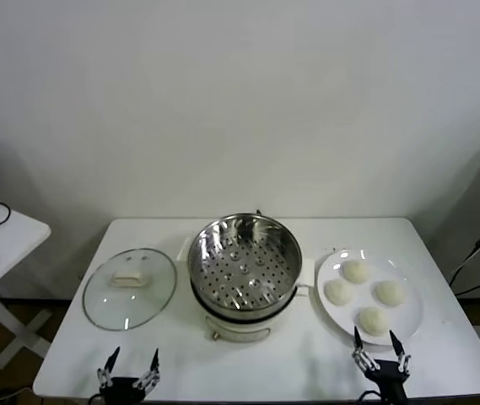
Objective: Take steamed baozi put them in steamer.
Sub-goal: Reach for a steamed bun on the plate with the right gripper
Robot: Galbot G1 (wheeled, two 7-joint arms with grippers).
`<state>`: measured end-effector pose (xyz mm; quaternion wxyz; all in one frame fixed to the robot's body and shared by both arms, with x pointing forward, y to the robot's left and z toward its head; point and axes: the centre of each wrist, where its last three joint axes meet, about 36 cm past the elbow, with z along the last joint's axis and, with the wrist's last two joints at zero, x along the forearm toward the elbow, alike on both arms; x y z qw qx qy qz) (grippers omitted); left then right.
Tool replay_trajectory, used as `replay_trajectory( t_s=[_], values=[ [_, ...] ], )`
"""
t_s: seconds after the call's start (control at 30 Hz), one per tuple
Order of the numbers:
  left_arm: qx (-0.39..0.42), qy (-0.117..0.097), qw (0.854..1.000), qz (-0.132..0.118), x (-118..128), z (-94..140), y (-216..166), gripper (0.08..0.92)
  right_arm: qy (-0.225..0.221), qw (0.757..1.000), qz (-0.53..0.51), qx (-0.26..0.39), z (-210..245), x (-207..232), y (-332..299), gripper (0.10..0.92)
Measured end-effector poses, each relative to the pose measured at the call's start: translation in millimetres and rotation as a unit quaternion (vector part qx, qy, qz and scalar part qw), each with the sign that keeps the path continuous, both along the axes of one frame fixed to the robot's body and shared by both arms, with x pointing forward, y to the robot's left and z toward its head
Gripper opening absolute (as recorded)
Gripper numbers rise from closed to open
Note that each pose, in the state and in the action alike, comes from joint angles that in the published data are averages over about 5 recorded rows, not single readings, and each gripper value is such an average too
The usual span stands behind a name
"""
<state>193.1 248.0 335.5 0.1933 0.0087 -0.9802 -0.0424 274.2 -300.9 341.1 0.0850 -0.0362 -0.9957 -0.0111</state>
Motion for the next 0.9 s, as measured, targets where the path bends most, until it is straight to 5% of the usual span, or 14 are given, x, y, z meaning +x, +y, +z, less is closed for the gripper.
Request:
replay_trajectory(
  t_s=[0.3, 0.5, 0.67, 0.9],
  values=[
    [0.001, -0.007, 1.0, -0.009, 2.9, 5.1, -0.5, 0.823, 0.041, 0.994, 0.067, -0.079, 73.0, 99.5, -37.6, 0.823],
    [0.0, -0.013, 1.0, -0.015, 5.9, 9.2, -1.9, 0.823, 0.072, 0.968, 0.156, -0.185, 122.5, 170.5, -73.2, 0.823],
    [0.001, -0.018, 1.0, -0.017, 7.7, 12.7, -1.5, 0.823, 0.103, 0.914, 0.255, -0.297, 156.7, 216.9, -101.7, 0.823],
    [0.003, -0.019, 1.0, -0.019, 6.4, 15.5, -0.3, 0.823, 0.177, 0.798, 0.384, -0.429, 189.8, 260.6, -141.8, 0.823]
  ],
)
